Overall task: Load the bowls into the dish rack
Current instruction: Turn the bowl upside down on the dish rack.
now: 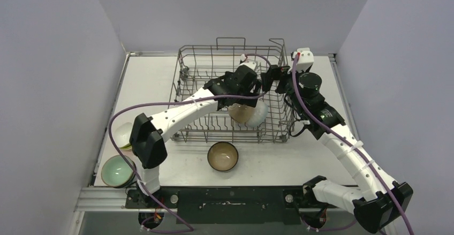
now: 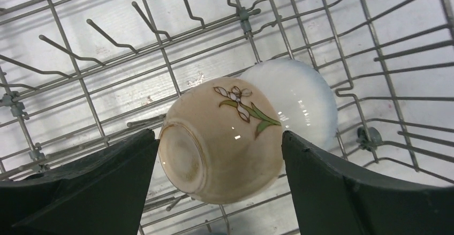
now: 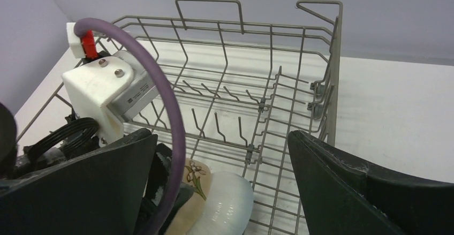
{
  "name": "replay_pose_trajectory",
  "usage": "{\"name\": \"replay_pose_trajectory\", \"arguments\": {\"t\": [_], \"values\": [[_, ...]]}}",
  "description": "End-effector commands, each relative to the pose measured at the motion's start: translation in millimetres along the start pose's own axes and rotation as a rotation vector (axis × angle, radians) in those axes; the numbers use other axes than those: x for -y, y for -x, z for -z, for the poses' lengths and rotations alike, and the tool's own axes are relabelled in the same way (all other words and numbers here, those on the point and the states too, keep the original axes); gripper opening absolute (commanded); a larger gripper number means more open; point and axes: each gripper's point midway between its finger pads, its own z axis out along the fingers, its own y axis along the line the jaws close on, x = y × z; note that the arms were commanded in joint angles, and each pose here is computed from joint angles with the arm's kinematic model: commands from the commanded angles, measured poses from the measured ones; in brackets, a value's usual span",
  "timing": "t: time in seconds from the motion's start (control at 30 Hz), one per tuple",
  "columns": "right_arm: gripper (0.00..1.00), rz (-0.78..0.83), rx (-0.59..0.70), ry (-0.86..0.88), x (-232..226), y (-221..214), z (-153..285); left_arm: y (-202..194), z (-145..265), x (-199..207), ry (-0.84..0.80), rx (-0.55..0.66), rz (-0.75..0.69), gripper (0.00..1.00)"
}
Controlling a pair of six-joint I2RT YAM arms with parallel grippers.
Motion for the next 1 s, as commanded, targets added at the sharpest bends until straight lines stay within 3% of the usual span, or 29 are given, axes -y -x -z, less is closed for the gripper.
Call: {"name": "replay_pose_trajectory", "arguments": {"t": [0.0,0.23,0.53,0.97], "values": [[1.00,0.008,0.015,-0.014,3,7,0,14,-8,-8,0.052,0.023,-0.009,0.84],[1.00,0.019,0.004,-0.048,10,3,-1,0,-15,-12,0.059,-0.011,-0.011,0.78],[1.00,0.008,-0.022,-0.225,45,-15,2,-25,-13,-34,0.084,-0.045,0.020,0.67],[1.00,-0.076,-0.104,-0.253,75,-48,-6,-54,-6,-67,0.136,-0.070,0.075,0.62]]}}
